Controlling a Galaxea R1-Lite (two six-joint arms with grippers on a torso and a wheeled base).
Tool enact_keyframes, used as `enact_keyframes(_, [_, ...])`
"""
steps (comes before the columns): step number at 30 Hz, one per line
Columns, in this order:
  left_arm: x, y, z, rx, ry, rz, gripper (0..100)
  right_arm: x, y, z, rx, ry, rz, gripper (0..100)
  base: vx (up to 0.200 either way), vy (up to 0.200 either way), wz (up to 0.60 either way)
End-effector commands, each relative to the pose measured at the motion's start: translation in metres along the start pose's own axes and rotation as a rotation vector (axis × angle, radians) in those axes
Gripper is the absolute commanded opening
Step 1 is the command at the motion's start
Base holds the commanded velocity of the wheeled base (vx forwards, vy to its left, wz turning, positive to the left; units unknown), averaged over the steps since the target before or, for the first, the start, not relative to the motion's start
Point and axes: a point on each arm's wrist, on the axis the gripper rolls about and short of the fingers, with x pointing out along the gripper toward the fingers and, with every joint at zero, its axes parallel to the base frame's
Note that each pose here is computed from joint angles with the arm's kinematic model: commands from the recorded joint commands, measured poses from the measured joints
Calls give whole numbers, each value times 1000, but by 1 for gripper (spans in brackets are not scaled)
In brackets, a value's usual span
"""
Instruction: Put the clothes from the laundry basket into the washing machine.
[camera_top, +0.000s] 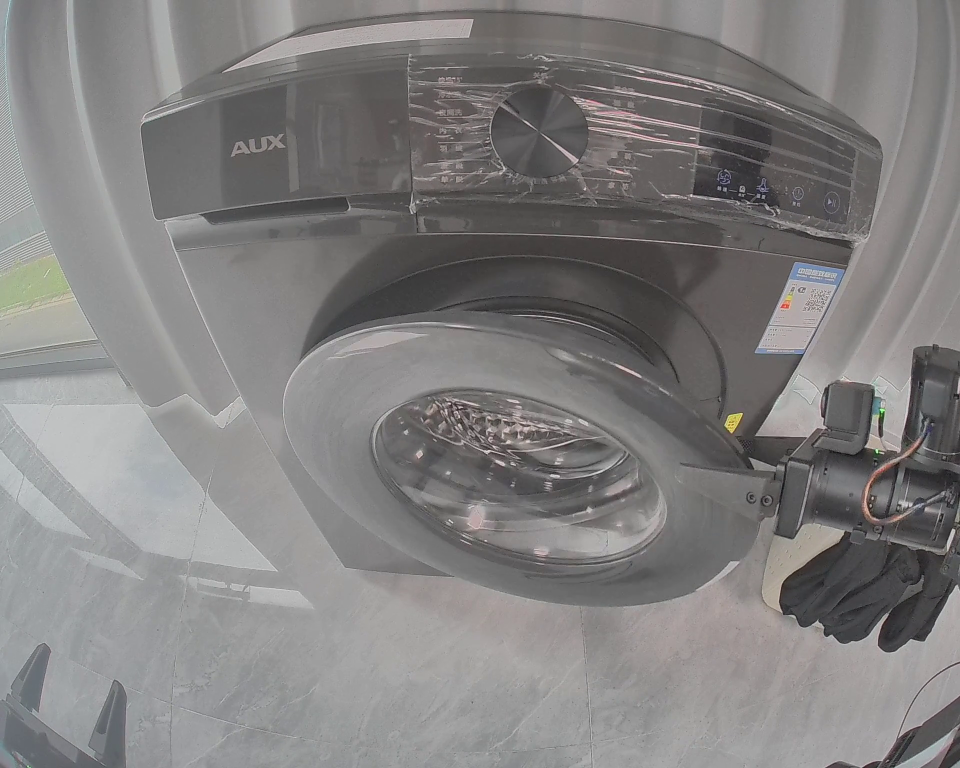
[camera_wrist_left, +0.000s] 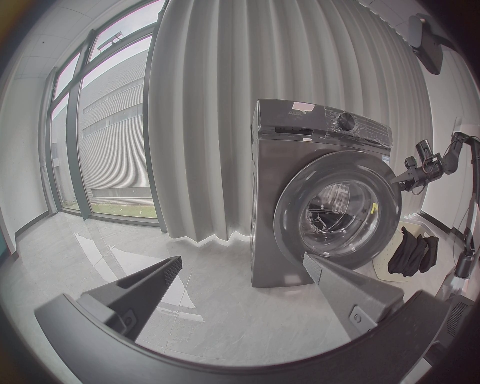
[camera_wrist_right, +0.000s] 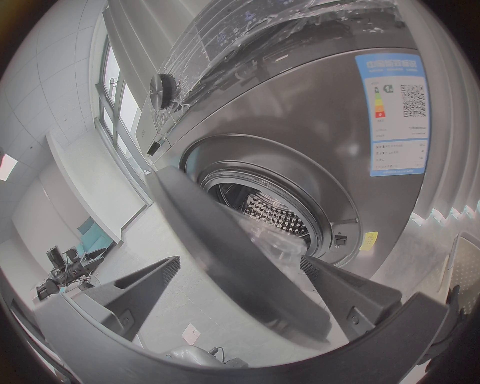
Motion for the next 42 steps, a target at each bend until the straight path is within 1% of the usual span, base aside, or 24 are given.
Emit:
enact_keyframes(1, [0, 0, -5, -1, 6, 1, 100, -17, 11, -2, -16, -25, 28, 100, 0, 0, 0])
enact_keyframes(2, [0, 0, -5, -1, 6, 1, 100, -17, 11, -2, -16, -25, 28, 100, 0, 0, 0])
enact_keyframes(3, [0, 0, -5, 1, 6, 1, 100, -30, 17, -4, -25, -43, 38, 100, 0, 0, 0])
enact_keyframes(6, [0, 0, -5, -1, 6, 1, 100, -44, 21, -5, -32, -70, 46, 100, 0, 0, 0])
enact_keyframes(8, [0, 0, -5, -1, 6, 1, 100, -52, 23, -4, -24, -94, 55, 100, 0, 0, 0])
enact_keyframes(13, [0, 0, -5, 1, 6, 1, 100, -55, 24, 0, -19, -119, 57, 100, 0, 0, 0])
enact_keyframes(17, [0, 0, -5, -1, 6, 1, 100, -51, 22, 0, -12, -107, 49, 100, 0, 0, 0])
enact_keyframes(22, [0, 0, -5, -1, 6, 1, 100, -32, 13, -5, 7, -52, 24, 100, 0, 0, 0])
enact_keyframes(25, [0, 0, -5, -1, 6, 1, 100, -20, 8, -7, 10, -42, 19, 100, 0, 0, 0])
enact_keyframes(27, [0, 0, -5, -1, 6, 1, 100, -20, 8, -7, 10, -42, 19, 100, 0, 0, 0])
enact_keyframes(29, [0, 0, -5, -1, 6, 1, 100, -9, 6, -9, 11, -36, 21, 100, 0, 0, 0])
enact_keyframes(35, [0, 0, -5, 1, 6, 1, 100, -11, 9, -18, 13, -8, 40, 100, 0, 0, 0])
enact_keyframes(39, [0, 0, -5, 1, 8, 1, 100, -27, 18, -18, 0, -34, 70, 100, 0, 0, 0])
enact_keyframes(42, [0, 0, -5, 1, 6, 1, 100, -31, 19, -19, -2, -39, 74, 100, 0, 0, 0])
